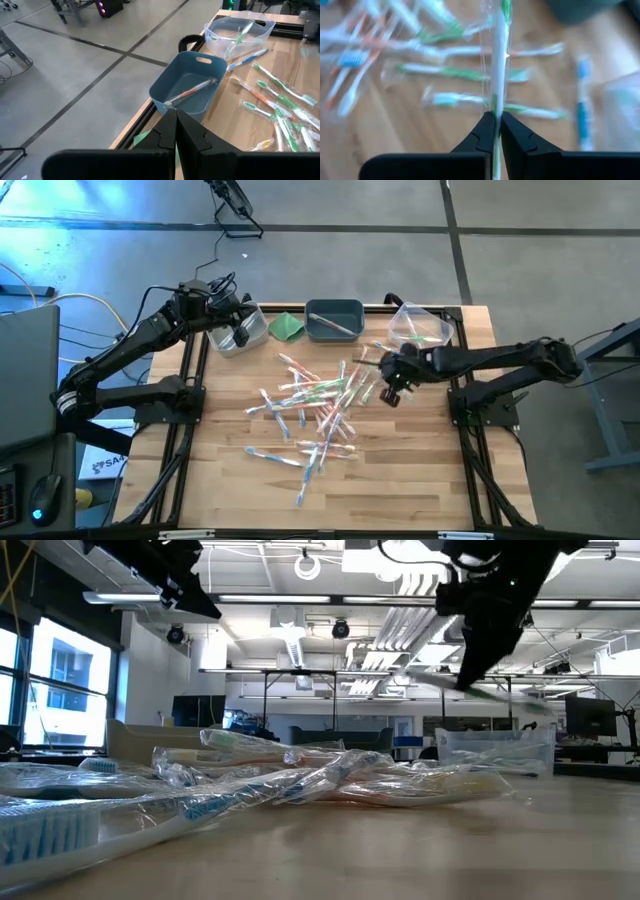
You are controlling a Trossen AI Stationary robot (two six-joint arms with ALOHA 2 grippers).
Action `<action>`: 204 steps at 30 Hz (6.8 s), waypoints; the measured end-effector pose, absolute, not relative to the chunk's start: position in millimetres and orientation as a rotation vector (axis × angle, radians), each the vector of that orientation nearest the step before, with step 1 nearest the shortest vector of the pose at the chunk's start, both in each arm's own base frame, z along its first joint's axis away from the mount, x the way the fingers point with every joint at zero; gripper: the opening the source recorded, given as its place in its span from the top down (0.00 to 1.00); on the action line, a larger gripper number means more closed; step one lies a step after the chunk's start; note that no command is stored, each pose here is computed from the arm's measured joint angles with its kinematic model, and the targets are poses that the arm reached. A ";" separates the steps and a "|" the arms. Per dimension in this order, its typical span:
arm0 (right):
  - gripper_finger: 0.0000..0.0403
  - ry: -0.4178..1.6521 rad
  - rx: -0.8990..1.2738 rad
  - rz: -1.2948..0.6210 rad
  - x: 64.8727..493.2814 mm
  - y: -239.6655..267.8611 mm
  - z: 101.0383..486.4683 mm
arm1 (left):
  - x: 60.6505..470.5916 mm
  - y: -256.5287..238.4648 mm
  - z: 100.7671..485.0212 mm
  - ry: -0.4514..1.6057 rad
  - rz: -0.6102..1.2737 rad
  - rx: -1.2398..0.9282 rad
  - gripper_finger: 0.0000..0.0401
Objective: Pick & Place Toothbrushes
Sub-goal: Put the green toothbrush into the transparent bin, then put the blue toothbrush into the gray bin
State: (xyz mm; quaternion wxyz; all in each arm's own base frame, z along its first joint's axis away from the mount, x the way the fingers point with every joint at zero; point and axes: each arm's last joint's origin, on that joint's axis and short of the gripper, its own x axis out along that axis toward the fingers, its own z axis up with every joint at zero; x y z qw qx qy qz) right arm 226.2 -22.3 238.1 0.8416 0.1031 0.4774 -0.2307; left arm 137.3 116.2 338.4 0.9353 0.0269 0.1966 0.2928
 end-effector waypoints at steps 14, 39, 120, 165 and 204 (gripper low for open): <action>0.98 0.855 0.026 -0.774 220.3 -66.5 299.9 | 137.3 116.2 338.4 0.402 0.601 0.056 1.00; 0.98 0.981 0.101 -1.094 184.5 -147.7 301.8 | 136.2 117.5 338.4 0.414 0.658 0.064 1.00; 0.71 1.472 0.315 -1.084 186.4 -200.6 217.9 | 136.2 117.6 338.2 0.414 0.660 0.060 1.00; 0.70 1.479 0.263 -1.031 188.1 -187.6 227.9 | 136.2 117.6 338.1 0.410 0.663 0.044 1.00; 0.70 0.219 0.230 -0.439 314.4 -105.1 338.9 | 136.2 114.5 333.3 0.404 0.609 -0.120 1.00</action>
